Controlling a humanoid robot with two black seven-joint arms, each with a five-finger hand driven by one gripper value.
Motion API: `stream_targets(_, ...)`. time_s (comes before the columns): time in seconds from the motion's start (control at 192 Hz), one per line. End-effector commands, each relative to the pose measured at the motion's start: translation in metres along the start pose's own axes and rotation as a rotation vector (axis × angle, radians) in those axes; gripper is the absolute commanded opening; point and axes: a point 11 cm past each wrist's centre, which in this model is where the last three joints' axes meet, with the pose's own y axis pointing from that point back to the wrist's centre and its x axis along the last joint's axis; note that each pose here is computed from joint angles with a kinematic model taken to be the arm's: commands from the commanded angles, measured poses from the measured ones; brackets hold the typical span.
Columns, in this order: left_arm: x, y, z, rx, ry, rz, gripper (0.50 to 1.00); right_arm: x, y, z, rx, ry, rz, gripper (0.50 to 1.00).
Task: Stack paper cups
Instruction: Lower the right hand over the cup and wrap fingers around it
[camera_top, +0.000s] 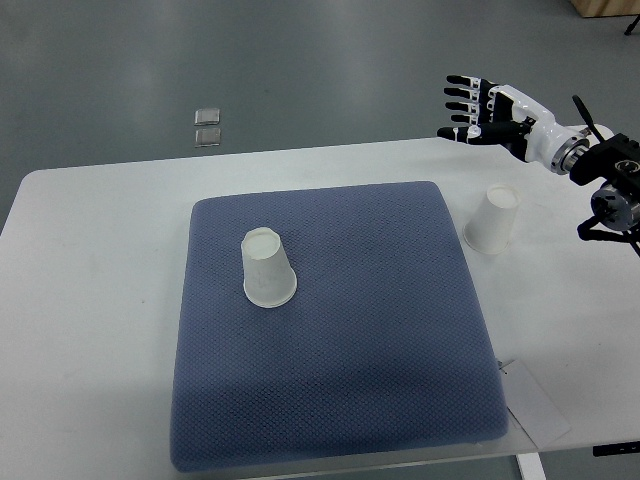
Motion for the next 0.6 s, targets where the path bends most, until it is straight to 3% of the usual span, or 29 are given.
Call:
stream_targets(0.0,0.000,0.000,0.000,0.000,0.000,0.001,1.000,0.001,0.002,-0.014,-0.008,0.185,-0.044,0.917)
stream_targets(0.25,0.000,0.000,0.000,0.000,0.000,0.001,1.000,-0.005,0.011,-0.009,-0.133,0.737,-0.212,0.915)
stream_targets(0.594,0.000,0.000,0.000,0.000,0.000,0.001,1.000,-0.016,0.013,0.009,-0.207,1.035,-0.327,0.915)
